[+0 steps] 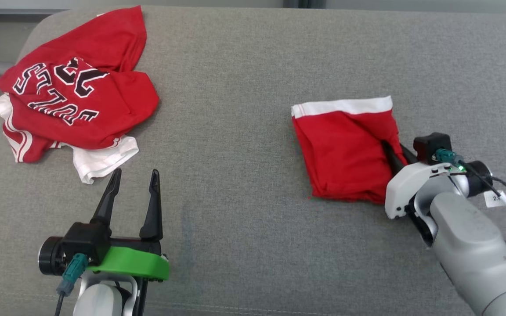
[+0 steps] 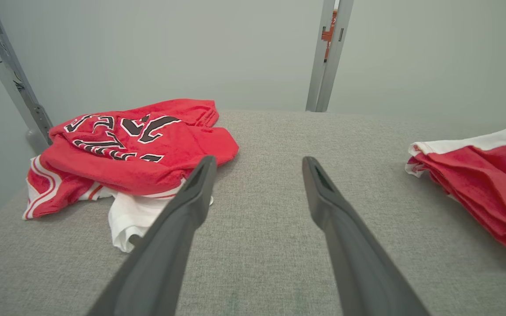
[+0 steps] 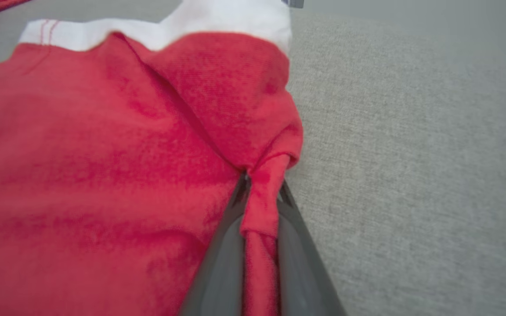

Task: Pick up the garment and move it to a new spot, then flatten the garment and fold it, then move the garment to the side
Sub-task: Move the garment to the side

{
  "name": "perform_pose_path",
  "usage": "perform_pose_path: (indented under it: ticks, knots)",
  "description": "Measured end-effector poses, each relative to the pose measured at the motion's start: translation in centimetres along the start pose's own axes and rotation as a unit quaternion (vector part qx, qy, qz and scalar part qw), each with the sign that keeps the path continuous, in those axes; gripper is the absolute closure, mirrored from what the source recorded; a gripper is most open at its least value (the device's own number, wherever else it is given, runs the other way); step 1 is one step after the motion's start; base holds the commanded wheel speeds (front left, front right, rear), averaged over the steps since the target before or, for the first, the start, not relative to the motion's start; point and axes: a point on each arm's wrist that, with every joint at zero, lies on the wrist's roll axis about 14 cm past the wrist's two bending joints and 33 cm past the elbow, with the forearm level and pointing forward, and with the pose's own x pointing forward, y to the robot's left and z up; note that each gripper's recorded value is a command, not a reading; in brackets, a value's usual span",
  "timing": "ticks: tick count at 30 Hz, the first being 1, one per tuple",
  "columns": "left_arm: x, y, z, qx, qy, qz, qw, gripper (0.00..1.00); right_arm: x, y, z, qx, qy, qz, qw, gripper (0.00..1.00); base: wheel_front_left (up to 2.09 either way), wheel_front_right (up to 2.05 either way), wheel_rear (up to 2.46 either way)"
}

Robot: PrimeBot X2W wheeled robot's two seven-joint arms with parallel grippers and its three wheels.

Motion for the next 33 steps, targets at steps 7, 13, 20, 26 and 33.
perform_pose_path:
  ticks: [7,13,20,26,33]
  knots:
    - [3.3,-1.5,-0.2,0.003,-0.006,-0.027,1.000,0.00,1.9,-7.0,2.7,-0.068,-0.010,-0.039,0.997,1.00,0.00,0.00,0.00]
    - [6.9,-3.7,-1.7,0.009,-0.005,-0.065,0.998,0.00,1.9,-15.4,3.1,-0.116,0.010,-0.099,0.988,1.00,0.00,0.00,0.00]
    - [9.2,-6.1,-4.0,0.013,0.006,-0.110,0.994,0.00,-1.5,-23.5,3.2,-0.137,0.035,-0.177,0.974,1.00,0.00,0.00,0.00]
    - [10.4,-8.3,-5.8,0.006,0.014,-0.143,0.990,0.00,-4.7,-28.7,4.4,-0.162,0.051,-0.231,0.958,1.00,0.00,0.00,0.00]
    - [11.0,-9.0,-7.5,0.002,0.025,-0.158,0.987,0.00,-4.9,-31.3,5.1,-0.171,0.065,-0.255,0.949,1.00,0.00,0.00,0.00]
